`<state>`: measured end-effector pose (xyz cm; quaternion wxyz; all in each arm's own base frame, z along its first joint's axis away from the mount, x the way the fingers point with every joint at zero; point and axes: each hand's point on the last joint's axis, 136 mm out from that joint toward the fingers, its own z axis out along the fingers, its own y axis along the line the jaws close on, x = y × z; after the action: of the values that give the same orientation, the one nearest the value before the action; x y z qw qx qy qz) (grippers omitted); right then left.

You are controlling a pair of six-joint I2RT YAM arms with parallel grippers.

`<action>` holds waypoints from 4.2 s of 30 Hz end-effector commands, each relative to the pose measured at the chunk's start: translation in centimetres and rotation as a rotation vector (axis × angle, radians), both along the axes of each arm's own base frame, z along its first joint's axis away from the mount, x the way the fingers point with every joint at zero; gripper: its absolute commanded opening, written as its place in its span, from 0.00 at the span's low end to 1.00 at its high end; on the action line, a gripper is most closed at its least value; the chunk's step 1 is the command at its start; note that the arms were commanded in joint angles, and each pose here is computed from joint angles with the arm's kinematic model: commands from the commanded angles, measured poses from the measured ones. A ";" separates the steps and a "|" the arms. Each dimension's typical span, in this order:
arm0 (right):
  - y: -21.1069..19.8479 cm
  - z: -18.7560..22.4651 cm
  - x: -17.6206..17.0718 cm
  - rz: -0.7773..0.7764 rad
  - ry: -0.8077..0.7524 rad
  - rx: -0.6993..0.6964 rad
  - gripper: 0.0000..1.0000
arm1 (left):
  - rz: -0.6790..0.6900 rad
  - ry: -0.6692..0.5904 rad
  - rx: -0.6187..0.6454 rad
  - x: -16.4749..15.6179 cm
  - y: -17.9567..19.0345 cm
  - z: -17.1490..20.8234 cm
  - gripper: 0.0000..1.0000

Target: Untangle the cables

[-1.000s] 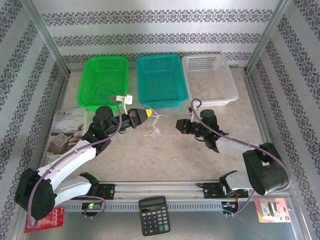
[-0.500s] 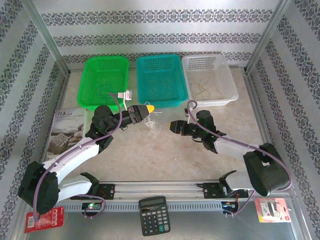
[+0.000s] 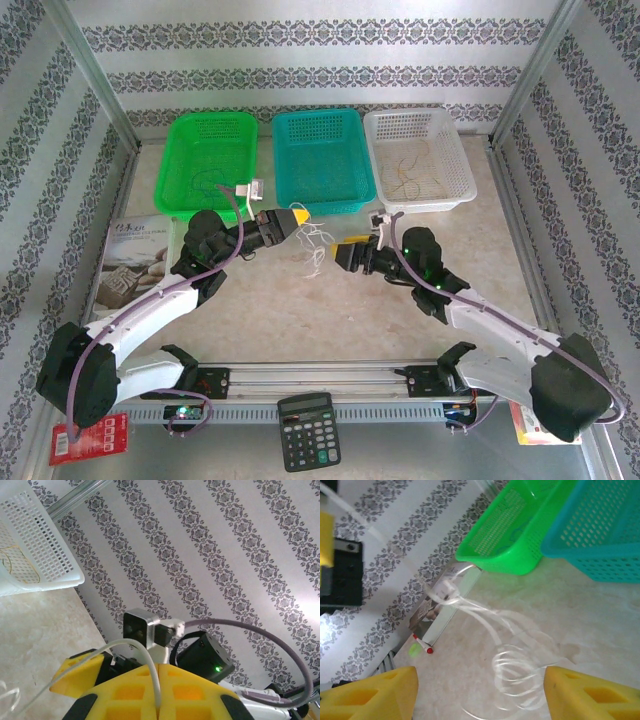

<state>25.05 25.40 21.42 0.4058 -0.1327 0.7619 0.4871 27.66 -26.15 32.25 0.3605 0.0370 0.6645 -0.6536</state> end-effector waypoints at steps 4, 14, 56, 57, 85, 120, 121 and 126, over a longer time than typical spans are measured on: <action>1.7 4.3 -0.1 0.018 -0.200 0.006 0.69 | 0.023 -0.033 -0.068 0.7 0.4 2.7 0.00; 4.9 6.4 1.4 -0.032 -0.331 0.005 0.72 | 0.025 -0.013 -0.110 1.1 0.2 3.5 0.00; 2.3 -9.5 6.0 -0.382 -0.100 -0.072 0.18 | 0.015 -0.165 -0.380 -1.2 1.1 17.7 0.00; 2.2 -9.8 5.8 -0.386 -0.092 -0.071 0.19 | 0.017 -0.171 -0.382 -1.3 1.2 18.1 0.00; -0.2 -10.3 3.5 -0.394 -0.049 -0.049 0.38 | 0.066 -0.213 -0.321 -1.2 1.4 19.2 0.00; -11.7 -3.6 0.6 -0.576 0.028 -0.048 0.59 | 0.202 0.016 0.013 23.2 -1.7 1.0 0.00; -11.6 -3.6 0.6 -0.569 0.032 -0.048 0.59 | 0.206 0.030 0.027 24.0 -1.8 -0.1 0.00; -10.7 -3.5 0.3 -0.516 0.048 -0.060 0.59 | 0.222 0.088 0.141 26.6 -2.3 -4.5 0.08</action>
<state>25.58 14.12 17.54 0.5073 0.0746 0.7910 0.3339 53.45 -28.75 25.81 0.3727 -0.0719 0.7250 -0.5748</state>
